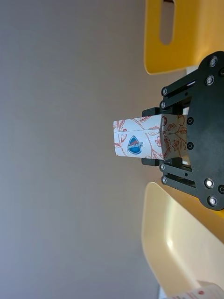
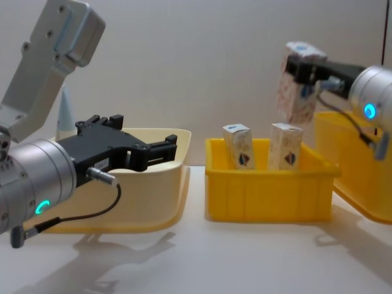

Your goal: Bimanual collaborative sorting of washing and personal care products

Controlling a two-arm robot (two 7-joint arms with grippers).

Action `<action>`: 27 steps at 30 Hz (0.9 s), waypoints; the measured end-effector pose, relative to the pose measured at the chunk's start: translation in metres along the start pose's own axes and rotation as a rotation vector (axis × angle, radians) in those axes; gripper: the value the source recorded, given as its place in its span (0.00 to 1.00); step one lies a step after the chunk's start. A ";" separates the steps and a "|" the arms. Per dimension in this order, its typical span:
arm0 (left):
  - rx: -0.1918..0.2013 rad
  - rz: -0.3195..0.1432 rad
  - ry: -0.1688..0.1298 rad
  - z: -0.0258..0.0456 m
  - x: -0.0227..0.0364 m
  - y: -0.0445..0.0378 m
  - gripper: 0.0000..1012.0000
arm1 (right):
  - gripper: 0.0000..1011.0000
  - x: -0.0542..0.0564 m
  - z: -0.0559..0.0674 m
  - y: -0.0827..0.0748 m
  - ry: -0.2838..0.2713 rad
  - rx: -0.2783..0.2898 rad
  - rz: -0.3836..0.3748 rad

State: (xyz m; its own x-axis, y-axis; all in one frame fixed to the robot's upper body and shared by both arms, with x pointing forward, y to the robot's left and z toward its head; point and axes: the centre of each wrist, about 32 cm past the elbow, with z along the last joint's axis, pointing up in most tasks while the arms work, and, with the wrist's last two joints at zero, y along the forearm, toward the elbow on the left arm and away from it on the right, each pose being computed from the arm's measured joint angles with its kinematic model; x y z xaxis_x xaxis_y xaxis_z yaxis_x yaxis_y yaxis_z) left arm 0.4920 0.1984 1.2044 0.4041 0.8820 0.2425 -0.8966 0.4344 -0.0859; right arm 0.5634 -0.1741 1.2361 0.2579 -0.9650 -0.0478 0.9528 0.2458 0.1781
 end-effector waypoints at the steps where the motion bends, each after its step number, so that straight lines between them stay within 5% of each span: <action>1: 0.000 0.000 0.000 0.0000 0.0000 0.0000 0.99 | 0.45 0.001 0.002 -0.001 0.000 0.014 -0.004; 15: 0.000 0.000 0.000 0.0000 0.0000 0.0000 0.99 | 0.44 0.028 0.030 -0.023 -0.021 0.151 -0.114; 27: 0.000 0.000 0.000 0.0000 0.0000 0.0000 0.99 | 0.44 0.035 0.037 -0.041 -0.052 0.127 -0.149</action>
State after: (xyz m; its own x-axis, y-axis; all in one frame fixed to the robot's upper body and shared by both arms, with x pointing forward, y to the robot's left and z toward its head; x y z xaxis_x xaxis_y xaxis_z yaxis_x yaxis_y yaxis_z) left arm 0.4920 0.1984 1.2044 0.4040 0.8820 0.2424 -0.8966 0.4343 -0.0859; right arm 0.5272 -0.2214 1.2631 0.1036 -0.9941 -0.0327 0.9512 0.0894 0.2952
